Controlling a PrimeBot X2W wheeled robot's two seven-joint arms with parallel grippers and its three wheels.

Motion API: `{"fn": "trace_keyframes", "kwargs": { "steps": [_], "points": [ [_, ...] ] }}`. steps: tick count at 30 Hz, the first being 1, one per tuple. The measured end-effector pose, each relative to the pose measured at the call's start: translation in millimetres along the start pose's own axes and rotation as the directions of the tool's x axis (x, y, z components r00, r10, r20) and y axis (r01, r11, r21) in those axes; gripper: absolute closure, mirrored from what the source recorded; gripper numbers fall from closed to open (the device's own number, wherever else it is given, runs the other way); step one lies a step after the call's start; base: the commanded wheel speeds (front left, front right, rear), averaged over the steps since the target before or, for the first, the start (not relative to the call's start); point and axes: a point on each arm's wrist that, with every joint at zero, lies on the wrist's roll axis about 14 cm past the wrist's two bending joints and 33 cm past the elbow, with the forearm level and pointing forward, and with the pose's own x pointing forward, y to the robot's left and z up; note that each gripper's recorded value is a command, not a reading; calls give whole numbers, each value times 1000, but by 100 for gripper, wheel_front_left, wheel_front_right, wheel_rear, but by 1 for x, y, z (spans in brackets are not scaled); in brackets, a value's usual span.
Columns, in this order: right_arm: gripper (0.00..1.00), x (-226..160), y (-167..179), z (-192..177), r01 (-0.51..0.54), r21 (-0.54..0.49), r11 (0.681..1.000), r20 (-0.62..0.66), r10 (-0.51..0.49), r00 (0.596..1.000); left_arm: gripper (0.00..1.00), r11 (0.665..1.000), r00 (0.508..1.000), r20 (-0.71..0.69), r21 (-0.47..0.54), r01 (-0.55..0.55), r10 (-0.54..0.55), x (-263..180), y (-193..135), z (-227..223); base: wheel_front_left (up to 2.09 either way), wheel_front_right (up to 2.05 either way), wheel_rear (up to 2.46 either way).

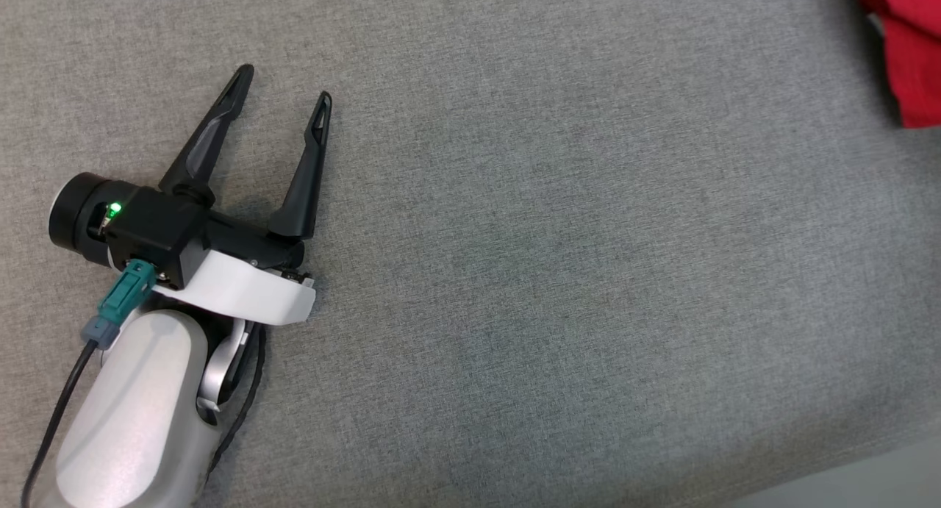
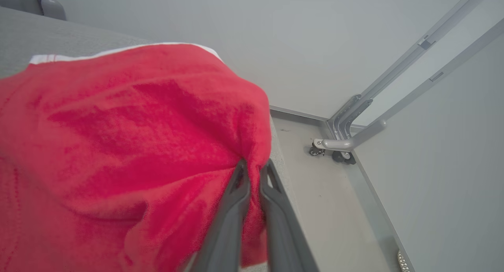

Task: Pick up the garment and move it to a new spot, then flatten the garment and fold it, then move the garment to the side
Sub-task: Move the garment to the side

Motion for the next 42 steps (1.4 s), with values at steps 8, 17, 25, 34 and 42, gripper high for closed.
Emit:
{"fn": "trace_keyframes", "kwargs": {
  "steps": [8,17,25,34,42],
  "points": [
    [0,10,3,0,28,30,999,22,-28,999,0,1000,1000,9,-2,-10,10,1,5,0,0,0,0],
    [0,-6,26,21,11,212,977,134,-40,990,0,999,999,22,-7,-44,44,-8,6,10,0,0,0],
    [0,-42,74,41,-86,313,946,252,5,968,0,994,994,36,-14,-105,106,-32,10,27,0,0,0],
    [0,-85,124,68,-204,364,909,372,59,926,0,979,976,68,-20,-205,206,-70,22,51,0,0,0],
    [0,-118,168,98,-324,358,876,466,134,875,0,945,941,90,-34,-325,327,-115,43,66,0,0,0]
  ]
}}
